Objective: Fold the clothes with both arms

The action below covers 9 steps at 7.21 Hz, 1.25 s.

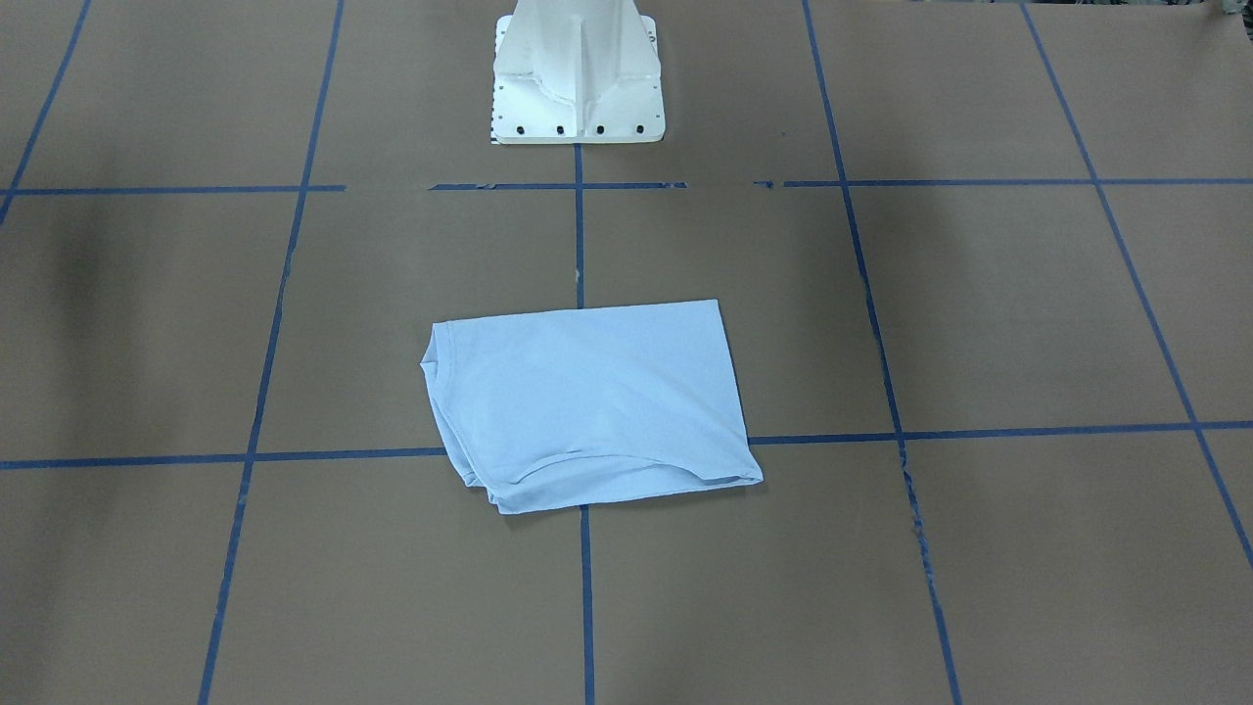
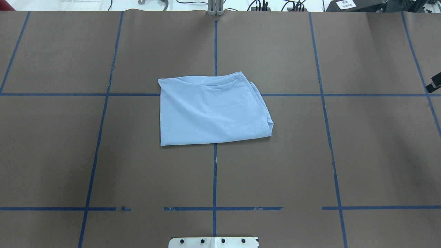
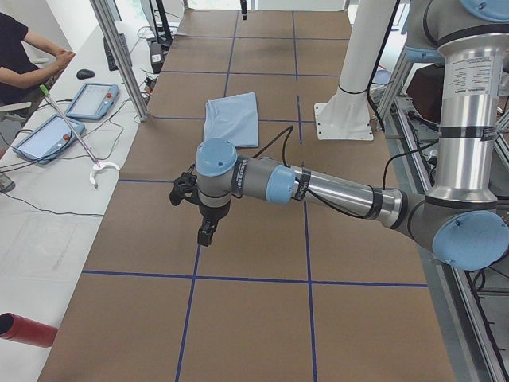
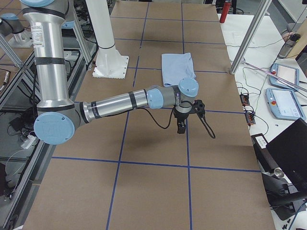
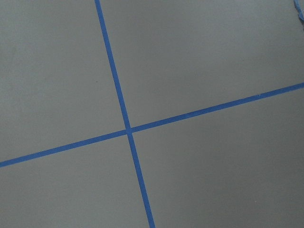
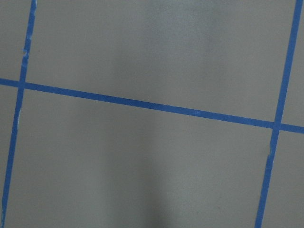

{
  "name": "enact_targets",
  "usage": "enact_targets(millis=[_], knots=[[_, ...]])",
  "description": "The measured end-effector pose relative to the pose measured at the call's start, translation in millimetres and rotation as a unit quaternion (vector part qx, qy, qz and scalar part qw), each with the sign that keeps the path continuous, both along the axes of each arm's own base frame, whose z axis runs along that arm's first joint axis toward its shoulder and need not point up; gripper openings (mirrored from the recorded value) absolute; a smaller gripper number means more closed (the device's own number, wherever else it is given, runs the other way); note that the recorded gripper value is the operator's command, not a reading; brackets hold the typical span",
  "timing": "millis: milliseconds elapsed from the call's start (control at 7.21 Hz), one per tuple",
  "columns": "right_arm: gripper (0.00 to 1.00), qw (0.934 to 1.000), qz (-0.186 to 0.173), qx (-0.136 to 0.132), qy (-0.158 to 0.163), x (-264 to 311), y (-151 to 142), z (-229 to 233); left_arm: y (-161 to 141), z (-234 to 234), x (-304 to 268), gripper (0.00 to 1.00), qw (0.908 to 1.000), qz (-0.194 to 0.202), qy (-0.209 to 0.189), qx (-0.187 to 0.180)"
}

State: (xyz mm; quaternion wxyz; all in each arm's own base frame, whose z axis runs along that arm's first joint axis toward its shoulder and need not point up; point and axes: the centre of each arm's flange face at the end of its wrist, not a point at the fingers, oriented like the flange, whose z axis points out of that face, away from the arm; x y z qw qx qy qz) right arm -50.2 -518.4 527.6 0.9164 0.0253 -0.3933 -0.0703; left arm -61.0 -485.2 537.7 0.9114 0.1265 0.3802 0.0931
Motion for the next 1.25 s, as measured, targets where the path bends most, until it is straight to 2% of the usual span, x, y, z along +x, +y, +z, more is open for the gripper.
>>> enact_targets(millis=[277, 694, 1248], knots=[[1.0, 1.0, 0.0, 0.001, 0.005, -2, -1, 0, -1, 3, 0, 1.0, 1.0, 0.0, -0.001, -0.002], [1.0, 1.0, 0.0, -0.002, 0.009, -1, 2, 5, -3, 33, 0, 1.0, 0.9995, 0.001, -0.004, -0.032], [1.0, 0.999, 0.021, -0.038, 0.014, 29, 29, 45, 0, 46, -1, 1.0, 0.9988, 0.0, -0.006, -0.05]])
